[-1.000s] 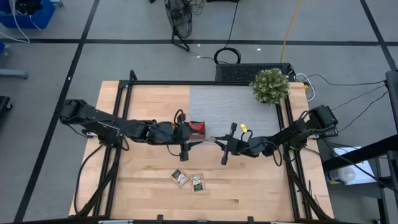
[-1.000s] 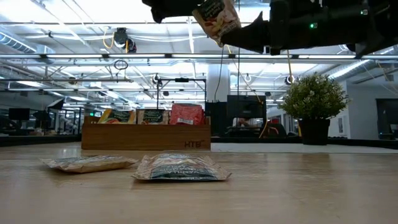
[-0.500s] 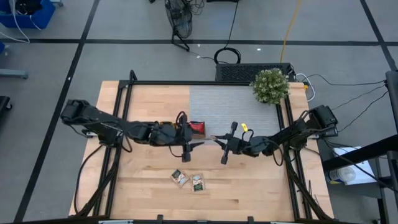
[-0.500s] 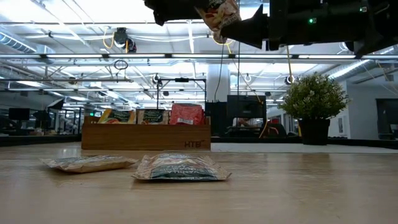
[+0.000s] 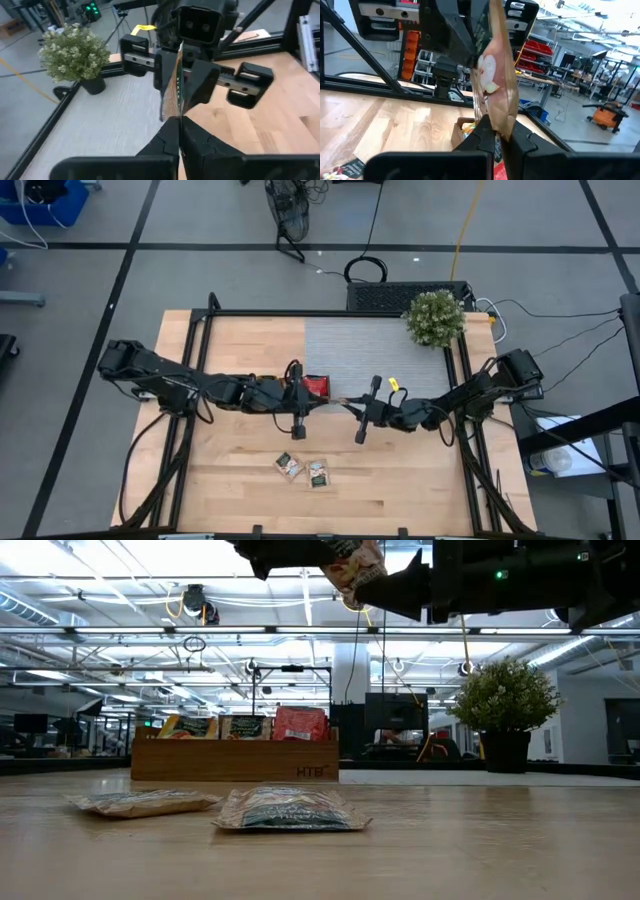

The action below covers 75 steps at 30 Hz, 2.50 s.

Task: Pick & Place Tea
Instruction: Put the brown tea bag into the middle section of the wooden organizer

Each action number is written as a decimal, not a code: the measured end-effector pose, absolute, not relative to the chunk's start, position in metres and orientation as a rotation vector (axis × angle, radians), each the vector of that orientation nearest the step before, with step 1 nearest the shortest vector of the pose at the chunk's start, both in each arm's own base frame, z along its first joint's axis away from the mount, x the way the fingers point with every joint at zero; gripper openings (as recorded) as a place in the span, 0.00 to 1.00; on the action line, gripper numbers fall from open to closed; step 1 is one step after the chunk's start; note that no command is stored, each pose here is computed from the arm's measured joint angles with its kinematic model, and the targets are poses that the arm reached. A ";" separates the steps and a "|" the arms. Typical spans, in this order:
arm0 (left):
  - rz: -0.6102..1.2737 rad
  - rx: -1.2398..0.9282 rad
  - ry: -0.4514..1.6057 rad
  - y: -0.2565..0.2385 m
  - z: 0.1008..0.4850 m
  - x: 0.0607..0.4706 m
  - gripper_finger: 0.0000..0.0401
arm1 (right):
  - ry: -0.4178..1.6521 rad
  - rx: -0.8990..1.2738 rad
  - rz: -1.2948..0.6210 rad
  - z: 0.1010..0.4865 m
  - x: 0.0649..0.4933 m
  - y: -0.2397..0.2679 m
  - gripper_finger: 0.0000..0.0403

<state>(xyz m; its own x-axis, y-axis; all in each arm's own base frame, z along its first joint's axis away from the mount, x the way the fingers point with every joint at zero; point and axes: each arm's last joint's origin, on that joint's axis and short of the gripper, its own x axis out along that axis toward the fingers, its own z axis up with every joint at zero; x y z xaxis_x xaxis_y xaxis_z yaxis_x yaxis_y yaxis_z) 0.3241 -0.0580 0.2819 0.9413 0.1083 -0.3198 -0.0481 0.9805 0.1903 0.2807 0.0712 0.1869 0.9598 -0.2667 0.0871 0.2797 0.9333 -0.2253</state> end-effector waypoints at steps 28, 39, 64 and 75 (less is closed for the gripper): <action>0.326 -0.025 1.080 0.023 0.232 0.279 0.00 | 0.059 -0.111 -0.274 0.173 0.282 0.069 0.18; 0.262 0.006 1.174 0.026 0.199 0.297 0.00 | 0.068 -0.115 -0.273 0.172 0.282 0.069 0.18; 0.376 -0.023 0.941 0.019 0.245 0.283 0.37 | 0.134 -0.156 0.066 0.164 0.282 0.081 0.26; 0.320 -0.084 0.551 0.005 0.302 0.272 0.38 | 0.671 -0.221 0.342 0.151 0.324 0.142 0.57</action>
<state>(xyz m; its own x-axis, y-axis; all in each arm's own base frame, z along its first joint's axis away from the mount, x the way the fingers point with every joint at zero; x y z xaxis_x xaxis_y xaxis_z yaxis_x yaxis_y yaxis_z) 0.2720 0.0049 0.3020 0.8039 0.2757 -0.5269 -0.3206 0.9472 0.0065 0.3242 0.1423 0.1510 0.7308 0.2379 -0.6399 -0.3784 0.9213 -0.0896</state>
